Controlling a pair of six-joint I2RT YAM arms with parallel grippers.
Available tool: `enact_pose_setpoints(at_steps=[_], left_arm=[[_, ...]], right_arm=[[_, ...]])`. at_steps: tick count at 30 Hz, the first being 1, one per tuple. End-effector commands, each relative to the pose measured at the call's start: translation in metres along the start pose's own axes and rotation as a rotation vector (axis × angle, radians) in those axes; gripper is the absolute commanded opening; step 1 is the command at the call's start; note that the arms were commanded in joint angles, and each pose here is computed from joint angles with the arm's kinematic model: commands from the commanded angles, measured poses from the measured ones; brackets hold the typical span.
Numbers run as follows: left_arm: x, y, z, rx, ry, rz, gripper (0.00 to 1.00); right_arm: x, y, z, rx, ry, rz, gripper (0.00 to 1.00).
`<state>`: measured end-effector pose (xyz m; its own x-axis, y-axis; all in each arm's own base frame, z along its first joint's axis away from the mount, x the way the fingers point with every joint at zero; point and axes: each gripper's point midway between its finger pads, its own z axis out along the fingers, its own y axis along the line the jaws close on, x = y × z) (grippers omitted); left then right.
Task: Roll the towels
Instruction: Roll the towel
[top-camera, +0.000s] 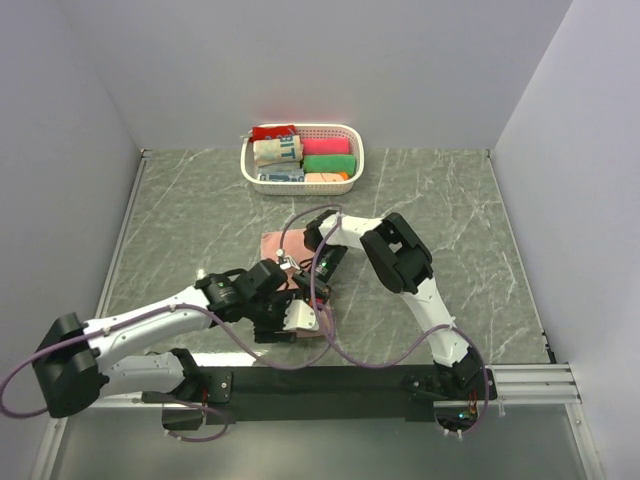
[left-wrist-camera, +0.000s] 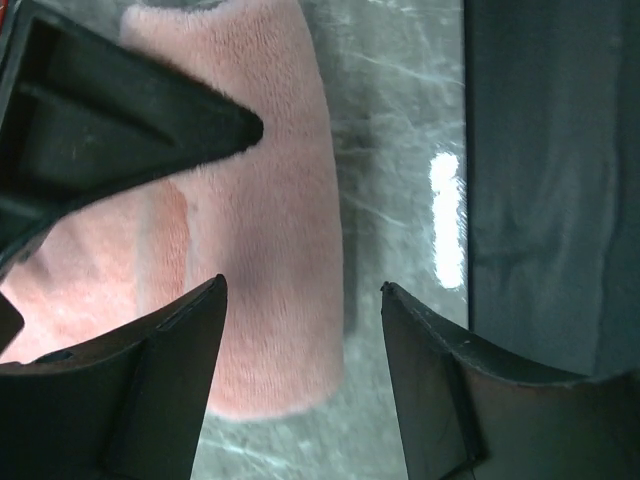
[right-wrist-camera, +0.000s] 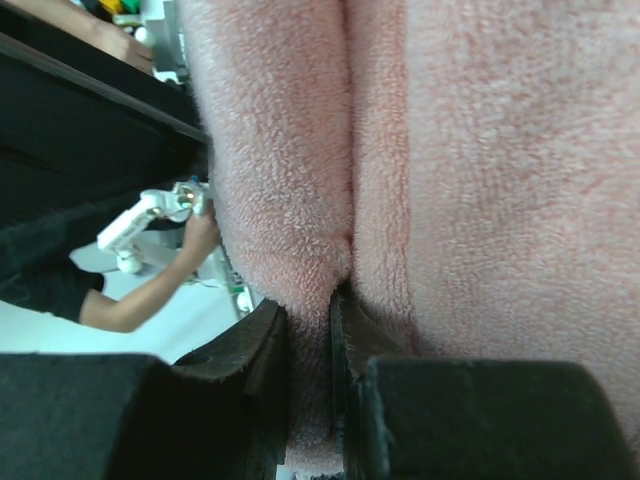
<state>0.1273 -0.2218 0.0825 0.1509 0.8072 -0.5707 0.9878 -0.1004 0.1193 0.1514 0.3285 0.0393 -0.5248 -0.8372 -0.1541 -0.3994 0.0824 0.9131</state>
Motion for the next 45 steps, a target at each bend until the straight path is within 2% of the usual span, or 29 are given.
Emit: enact_pose_setpoints(at_steps=[1,6,9,11,12,13,14,16,18,19,24,29,33,34,37,38,39,42,43,45], left_arm=[[-0.004,0.017,0.016,-0.082,0.017,-0.019,0.7],[0.028,0.01,0.038,-0.107,0.144,0.008,0.7],[0.05,-0.002,0.045,-0.067,0.244,0.016,0.63],[0.065,-0.015,0.042,-0.003,0.316,0.005,0.51],[0.064,-0.023,0.044,0.055,0.318,0.0,0.31],[0.066,-0.029,0.042,0.09,0.333,-0.001,0.24],[0.067,-0.031,0.04,0.108,0.336,0.006,0.18],[0.065,-0.039,0.035,0.168,0.324,-0.004,0.08],[0.063,-0.05,0.03,0.247,0.321,-0.036,0.04],[0.063,-0.051,0.029,0.272,0.316,-0.06,0.02],[0.066,-0.05,0.025,0.407,0.329,-0.22,0.01],[0.051,-0.033,0.017,0.557,0.264,-0.406,0.01],[0.055,-0.009,0.023,0.612,0.251,-0.502,0.01],[0.056,-0.005,0.024,0.626,0.248,-0.501,0.01],[0.064,0.012,0.029,0.65,0.249,-0.533,0.01],[0.062,0.022,0.031,0.644,0.239,-0.536,0.01],[0.068,0.022,0.032,0.672,0.252,-0.577,0.01],[0.071,0.036,0.038,0.684,0.237,-0.601,0.01],[0.072,0.038,0.039,0.688,0.24,-0.604,0.01],[0.074,0.047,0.042,0.677,0.238,-0.609,0.01]], right_arm=[[0.008,-0.039,-0.001,0.103,0.065,-0.013,0.0],[0.007,-0.04,-0.001,0.106,0.06,-0.012,0.0],[0.008,-0.04,-0.002,0.109,0.059,-0.005,0.05],[0.006,-0.038,-0.006,0.115,0.047,-0.006,0.18],[0.004,-0.038,-0.014,0.123,0.023,0.009,0.24],[-0.001,-0.033,-0.022,0.136,-0.002,-0.004,0.32],[-0.005,-0.027,-0.029,0.135,-0.031,-0.01,0.38],[-0.014,-0.014,-0.058,0.158,-0.13,-0.019,0.56],[-0.019,-0.007,-0.081,0.199,-0.198,-0.02,0.63],[-0.024,0.0,-0.105,0.246,-0.269,-0.063,0.73],[-0.026,0.017,-0.179,0.469,-0.473,-0.145,0.73],[-0.008,0.053,-0.234,0.695,-0.639,-0.285,0.67],[0.014,0.075,-0.235,0.792,-0.656,-0.377,0.59],[0.022,0.083,-0.23,0.809,-0.654,-0.405,0.54],[0.044,0.104,-0.218,0.829,-0.608,-0.468,0.44],[0.049,0.108,-0.213,0.834,-0.59,-0.483,0.44],[0.053,0.112,-0.205,0.837,-0.558,-0.51,0.44],[0.061,0.114,-0.188,0.927,-0.482,-0.567,0.55],[0.055,0.116,-0.167,0.933,-0.435,-0.645,0.64],[0.05,0.111,-0.156,1.0,-0.402,-0.683,0.71]])
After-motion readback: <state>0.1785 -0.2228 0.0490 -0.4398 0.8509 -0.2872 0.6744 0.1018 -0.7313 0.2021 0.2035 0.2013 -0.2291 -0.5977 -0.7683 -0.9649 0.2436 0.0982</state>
